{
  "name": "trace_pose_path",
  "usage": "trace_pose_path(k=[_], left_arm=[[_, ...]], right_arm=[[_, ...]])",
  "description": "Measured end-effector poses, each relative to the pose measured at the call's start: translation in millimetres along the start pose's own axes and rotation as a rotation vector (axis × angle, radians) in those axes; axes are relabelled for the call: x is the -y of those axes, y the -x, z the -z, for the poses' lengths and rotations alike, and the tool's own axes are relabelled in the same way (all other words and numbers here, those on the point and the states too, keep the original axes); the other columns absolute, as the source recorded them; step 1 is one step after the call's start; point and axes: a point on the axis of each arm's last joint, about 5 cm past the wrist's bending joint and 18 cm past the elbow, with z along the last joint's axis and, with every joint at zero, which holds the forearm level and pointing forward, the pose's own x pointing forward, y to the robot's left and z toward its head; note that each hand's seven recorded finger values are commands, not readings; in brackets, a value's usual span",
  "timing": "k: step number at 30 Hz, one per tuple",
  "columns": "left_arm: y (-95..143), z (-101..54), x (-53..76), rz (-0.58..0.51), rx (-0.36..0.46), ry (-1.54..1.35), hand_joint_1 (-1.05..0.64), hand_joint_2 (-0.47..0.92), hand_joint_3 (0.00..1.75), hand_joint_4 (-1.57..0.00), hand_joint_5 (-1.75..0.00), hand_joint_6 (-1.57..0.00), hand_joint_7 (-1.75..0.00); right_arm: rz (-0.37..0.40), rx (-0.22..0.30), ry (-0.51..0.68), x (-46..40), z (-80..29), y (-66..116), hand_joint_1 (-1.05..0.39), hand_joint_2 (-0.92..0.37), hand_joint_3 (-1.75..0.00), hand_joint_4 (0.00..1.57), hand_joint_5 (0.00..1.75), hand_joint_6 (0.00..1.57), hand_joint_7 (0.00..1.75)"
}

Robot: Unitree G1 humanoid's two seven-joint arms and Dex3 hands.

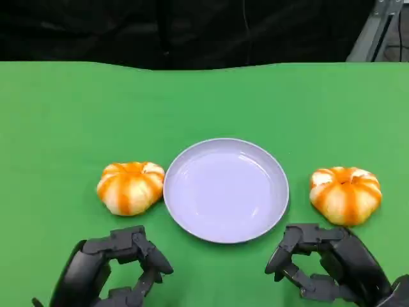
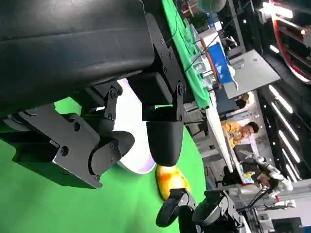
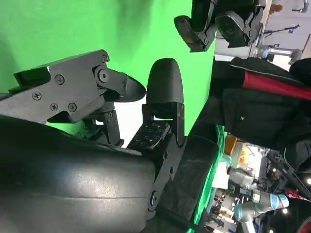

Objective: Grasp the bread from the table and place it into the plate.

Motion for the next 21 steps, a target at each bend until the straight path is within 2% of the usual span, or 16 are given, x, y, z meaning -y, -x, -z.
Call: trace_pose_path(k=[1, 5, 7, 12, 13, 16, 21], left_arm=[[0.0, 0.0, -0.1, -0.003, -0.001, -0.005, 0.09, 0.59, 0.99, -0.82, -1.39, -0.9, -1.1], [-0.2, 0.1, 1.1, -0.012, -0.001, -0.006, 0.05, 0.7, 0.75, -0.78, -1.27, -0.9, -0.92], [0.1, 0.2, 1.8, -0.022, -0.002, -0.003, 0.04, 0.72, 0.72, -0.78, -1.27, -0.9, -0.89], [1.5, -0.3, 2.1, -0.042, -0.015, -0.003, -0.01, 0.88, 0.3, -0.78, -0.78, -0.99, -0.28], [1.6, -0.3, 1.9, -0.047, -0.016, -0.003, -0.02, 0.9, 0.26, -0.79, -0.73, -1.01, -0.22], [1.6, -0.3, 1.6, -0.051, -0.016, -0.003, -0.04, 0.92, 0.21, -0.78, -0.6, -0.99, -0.12], [1.9, -0.3, 0.6, -0.058, -0.016, -0.006, -0.04, 0.92, 0.2, -0.79, -0.56, -0.99, -0.09]], right_arm=[[0.0, 0.0, 0.001, 0.0, 0.0, 0.0, -0.09, -0.74, -0.73, 0.77, 1.47, 0.86, 1.05], [0.0, 0.0, -0.001, 0.0, 0.0, 0.0, -0.08, -0.75, -0.72, 0.77, 1.48, 0.85, 1.04], [-0.002, 0.001, -0.002, 0.1, 0.0, 0.1, -0.08, -0.75, -0.72, 0.77, 1.48, 0.86, 1.04], [-0.002, 0.0, -0.001, 0.1, 0.0, 0.1, -0.09, -0.75, -0.72, 0.78, 1.47, 0.86, 1.04], [-0.002, 0.0, -0.001, 0.1, 0.1, 0.2, -0.09, -0.74, -0.73, 0.78, 1.47, 0.86, 1.04], [-0.002, -0.003, -0.002, 0.0, 0.4, 0.4, -0.09, -0.74, -0.73, 0.78, 1.47, 0.86, 1.03], [-0.003, -0.007, -0.005, 0.0, 1.2, 0.9, -0.09, -0.74, -0.74, 0.78, 1.47, 0.87, 1.02]])
